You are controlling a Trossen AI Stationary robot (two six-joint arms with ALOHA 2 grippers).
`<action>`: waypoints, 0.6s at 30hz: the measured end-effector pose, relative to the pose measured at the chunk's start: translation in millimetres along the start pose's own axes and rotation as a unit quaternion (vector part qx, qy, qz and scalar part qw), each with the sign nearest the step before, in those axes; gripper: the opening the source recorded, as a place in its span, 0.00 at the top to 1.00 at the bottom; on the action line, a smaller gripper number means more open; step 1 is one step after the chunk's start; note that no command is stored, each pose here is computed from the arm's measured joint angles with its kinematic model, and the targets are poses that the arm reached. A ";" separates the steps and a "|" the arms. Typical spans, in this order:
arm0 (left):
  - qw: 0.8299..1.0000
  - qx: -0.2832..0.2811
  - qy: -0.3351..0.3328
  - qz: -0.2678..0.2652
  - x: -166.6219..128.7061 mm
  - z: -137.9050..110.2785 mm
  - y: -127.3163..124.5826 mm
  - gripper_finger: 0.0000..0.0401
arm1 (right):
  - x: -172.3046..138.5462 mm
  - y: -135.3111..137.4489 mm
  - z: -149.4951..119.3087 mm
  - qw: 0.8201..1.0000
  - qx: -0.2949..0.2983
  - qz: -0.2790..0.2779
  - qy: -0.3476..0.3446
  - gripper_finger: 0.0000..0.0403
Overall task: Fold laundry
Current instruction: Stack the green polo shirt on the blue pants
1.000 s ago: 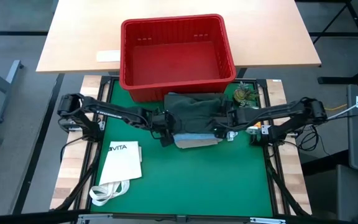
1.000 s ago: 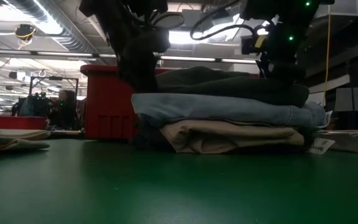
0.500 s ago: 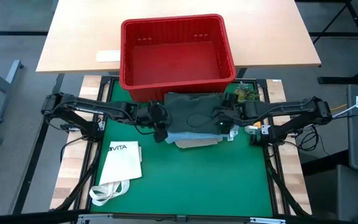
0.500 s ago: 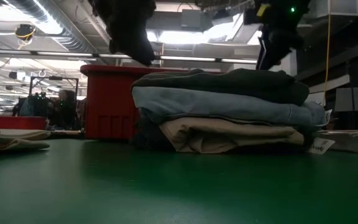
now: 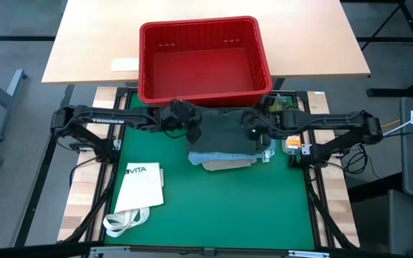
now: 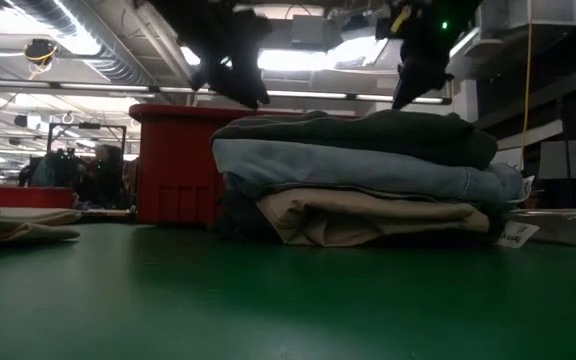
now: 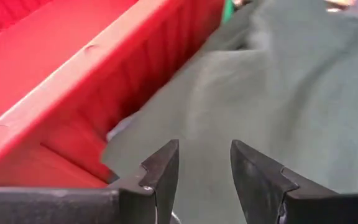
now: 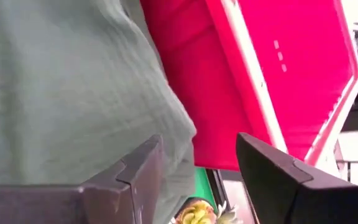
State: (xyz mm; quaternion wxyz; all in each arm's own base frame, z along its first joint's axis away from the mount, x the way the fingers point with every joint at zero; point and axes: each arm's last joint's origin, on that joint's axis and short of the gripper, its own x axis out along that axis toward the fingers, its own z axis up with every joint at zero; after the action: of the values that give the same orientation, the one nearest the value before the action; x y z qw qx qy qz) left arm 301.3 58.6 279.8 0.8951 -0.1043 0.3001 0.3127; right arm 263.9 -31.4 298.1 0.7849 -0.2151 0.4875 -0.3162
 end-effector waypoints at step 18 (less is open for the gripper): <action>0.993 0.015 0.096 0.060 70.3 -28.8 9.2 0.65 | 59.3 30.7 -62.7 0.994 -0.014 0.023 0.108 0.49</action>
State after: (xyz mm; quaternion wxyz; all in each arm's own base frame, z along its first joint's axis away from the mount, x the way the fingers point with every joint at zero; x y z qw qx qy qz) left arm 325.8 90.0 214.5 0.8434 -0.1025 0.3948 0.3497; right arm 235.4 -53.4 213.9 0.7315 -0.1795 0.5790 -0.3123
